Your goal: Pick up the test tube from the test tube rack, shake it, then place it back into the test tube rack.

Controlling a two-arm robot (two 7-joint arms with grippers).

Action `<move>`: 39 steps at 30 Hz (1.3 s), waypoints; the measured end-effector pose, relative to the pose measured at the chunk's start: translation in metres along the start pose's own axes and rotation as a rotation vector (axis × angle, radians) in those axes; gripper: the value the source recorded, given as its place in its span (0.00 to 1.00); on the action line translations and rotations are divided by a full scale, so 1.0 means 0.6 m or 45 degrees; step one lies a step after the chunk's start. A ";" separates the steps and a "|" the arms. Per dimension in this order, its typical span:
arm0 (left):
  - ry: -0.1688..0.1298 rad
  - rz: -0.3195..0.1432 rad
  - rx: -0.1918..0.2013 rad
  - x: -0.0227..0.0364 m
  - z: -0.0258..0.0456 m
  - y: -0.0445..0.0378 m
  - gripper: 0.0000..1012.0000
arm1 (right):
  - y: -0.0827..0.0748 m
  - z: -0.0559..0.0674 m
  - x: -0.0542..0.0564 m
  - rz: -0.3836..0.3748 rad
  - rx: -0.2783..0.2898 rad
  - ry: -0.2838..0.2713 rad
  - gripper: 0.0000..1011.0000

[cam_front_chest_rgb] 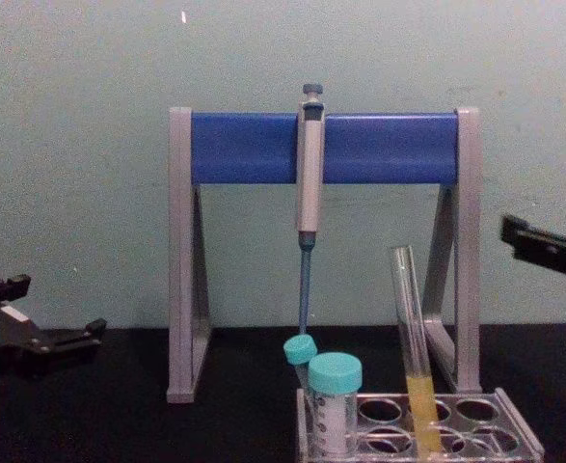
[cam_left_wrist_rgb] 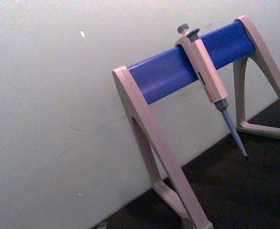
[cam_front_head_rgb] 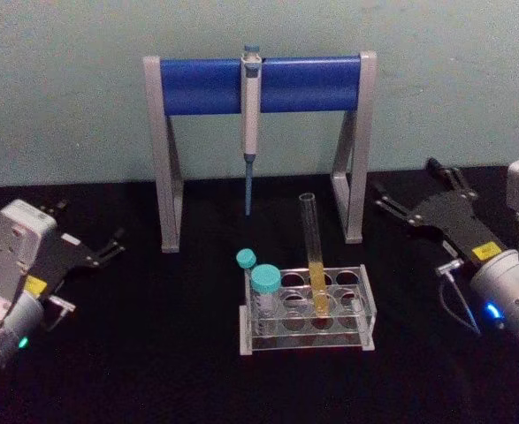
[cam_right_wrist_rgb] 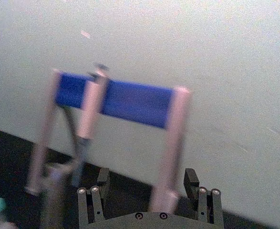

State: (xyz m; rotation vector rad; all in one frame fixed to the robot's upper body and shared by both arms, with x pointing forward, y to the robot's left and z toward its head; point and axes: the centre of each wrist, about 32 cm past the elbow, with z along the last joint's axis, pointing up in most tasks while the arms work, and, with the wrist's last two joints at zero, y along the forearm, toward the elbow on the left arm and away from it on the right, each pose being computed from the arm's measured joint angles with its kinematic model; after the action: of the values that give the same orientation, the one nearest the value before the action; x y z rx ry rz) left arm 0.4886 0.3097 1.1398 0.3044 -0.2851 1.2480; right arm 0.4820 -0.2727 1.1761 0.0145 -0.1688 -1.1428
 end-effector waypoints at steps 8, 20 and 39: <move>0.000 0.000 0.000 0.0000 0.000 0.000 0.99 | -0.007 -0.019 -0.009 -0.215 -0.200 0.000 0.99; 0.000 0.000 0.000 0.0000 0.000 0.000 0.99 | -0.007 -0.046 -0.006 -0.263 -0.333 0.051 0.99; 0.000 0.000 0.000 0.0000 0.000 0.000 0.99 | -0.007 -0.046 -0.007 -0.258 -0.331 0.048 0.99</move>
State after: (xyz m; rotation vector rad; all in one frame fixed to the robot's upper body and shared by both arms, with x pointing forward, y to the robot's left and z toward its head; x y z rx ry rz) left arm 0.4886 0.3097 1.1398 0.3044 -0.2851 1.2479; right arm 0.4805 -0.2727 1.1482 -0.1810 0.0169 -1.3591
